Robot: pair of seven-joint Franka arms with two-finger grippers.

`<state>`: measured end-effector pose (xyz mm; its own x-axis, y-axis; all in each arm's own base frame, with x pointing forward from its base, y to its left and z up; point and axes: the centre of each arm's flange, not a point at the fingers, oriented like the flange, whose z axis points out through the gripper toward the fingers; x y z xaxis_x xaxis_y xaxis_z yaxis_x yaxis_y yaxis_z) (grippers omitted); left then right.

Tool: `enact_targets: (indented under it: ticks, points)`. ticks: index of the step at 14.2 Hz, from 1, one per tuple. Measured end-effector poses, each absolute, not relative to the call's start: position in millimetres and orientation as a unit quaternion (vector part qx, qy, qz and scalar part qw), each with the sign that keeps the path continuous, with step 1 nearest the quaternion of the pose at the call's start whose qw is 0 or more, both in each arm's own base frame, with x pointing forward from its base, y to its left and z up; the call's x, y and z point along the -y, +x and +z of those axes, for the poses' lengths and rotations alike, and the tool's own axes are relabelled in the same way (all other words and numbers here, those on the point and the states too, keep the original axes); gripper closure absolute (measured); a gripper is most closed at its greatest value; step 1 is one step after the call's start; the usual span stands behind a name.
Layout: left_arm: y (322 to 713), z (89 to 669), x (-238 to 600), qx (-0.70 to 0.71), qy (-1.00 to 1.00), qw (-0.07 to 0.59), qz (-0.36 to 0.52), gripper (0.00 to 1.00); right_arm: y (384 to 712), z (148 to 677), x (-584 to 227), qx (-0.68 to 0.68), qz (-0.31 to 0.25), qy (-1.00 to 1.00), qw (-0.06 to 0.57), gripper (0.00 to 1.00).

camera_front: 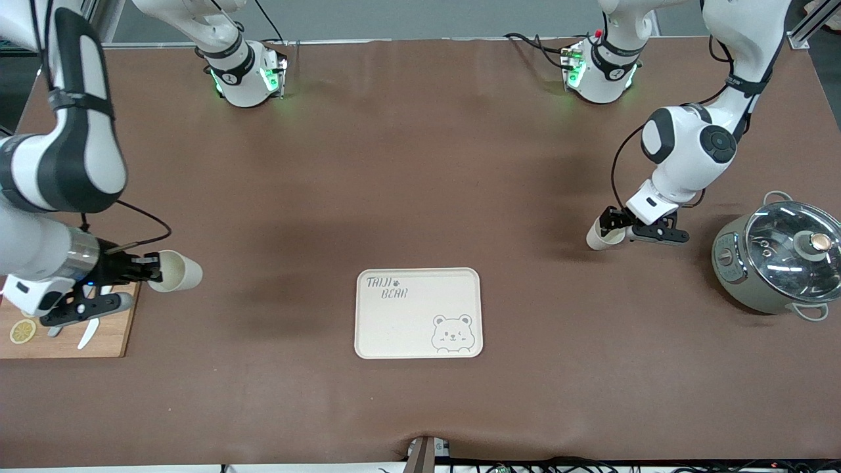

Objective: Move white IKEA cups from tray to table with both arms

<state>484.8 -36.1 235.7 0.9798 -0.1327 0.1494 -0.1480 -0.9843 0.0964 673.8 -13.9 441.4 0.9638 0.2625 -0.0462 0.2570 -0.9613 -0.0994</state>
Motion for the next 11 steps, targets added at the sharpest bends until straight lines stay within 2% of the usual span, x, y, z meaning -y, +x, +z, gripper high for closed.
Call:
enact_targets:
  ticks: [1, 2, 7, 11]
  points:
    - [485, 244, 39, 0.074, 0.994, 0.054, 0.062, 0.03, 674, 432, 30, 0.138, 0.022, -0.989, 0.049, 0.97]
    - [485, 256, 40, 0.077, 0.994, 0.054, 0.052, 0.0, 673, 420, 41, 0.144, 0.012, -0.988, 0.049, 0.97]
    - [523, 341, 48, 0.085, 0.994, 0.064, 0.022, 0.0, 665, 351, 44, 0.149, -0.025, -0.988, 0.036, 0.97]
    - [576, 452, 37, 0.105, 0.993, 0.043, 0.042, 0.0, 662, 327, 44, 0.146, -0.037, -0.988, 0.031, 0.97]
